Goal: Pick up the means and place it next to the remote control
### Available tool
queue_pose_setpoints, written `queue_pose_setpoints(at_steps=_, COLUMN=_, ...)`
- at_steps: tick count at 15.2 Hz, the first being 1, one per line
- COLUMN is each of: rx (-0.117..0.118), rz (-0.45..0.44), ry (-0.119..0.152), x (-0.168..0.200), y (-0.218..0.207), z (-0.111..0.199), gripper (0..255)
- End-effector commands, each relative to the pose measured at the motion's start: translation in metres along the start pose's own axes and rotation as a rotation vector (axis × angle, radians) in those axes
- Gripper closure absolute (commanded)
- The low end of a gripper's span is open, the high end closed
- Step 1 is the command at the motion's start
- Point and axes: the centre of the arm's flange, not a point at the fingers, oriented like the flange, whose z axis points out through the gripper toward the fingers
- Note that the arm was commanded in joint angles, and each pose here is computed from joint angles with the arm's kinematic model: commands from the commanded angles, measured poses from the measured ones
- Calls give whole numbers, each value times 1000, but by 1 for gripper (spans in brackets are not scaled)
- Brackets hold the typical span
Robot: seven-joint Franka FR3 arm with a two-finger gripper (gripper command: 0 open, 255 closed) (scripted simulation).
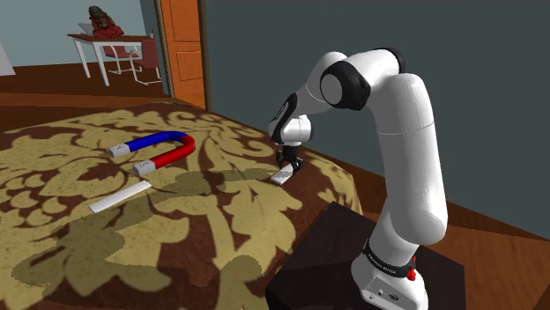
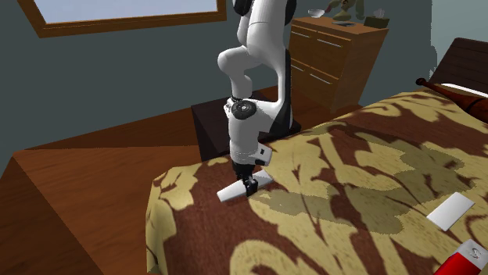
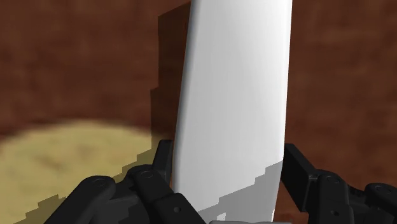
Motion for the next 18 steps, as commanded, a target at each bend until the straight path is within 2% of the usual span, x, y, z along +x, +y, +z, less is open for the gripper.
queue_pose_setpoints(at_steps=1, rx=0, rz=0, ry=0, x=0, y=1, z=-10, gripper=255)
queue_pose_setpoints(at_steps=13, rx=0, rz=0, ry=0, x=1, y=0, z=-71, gripper=255)
queue_pose_setpoints(at_steps=18, rx=0, rz=0, ry=0, x=61, y=27, z=-71, gripper=255)
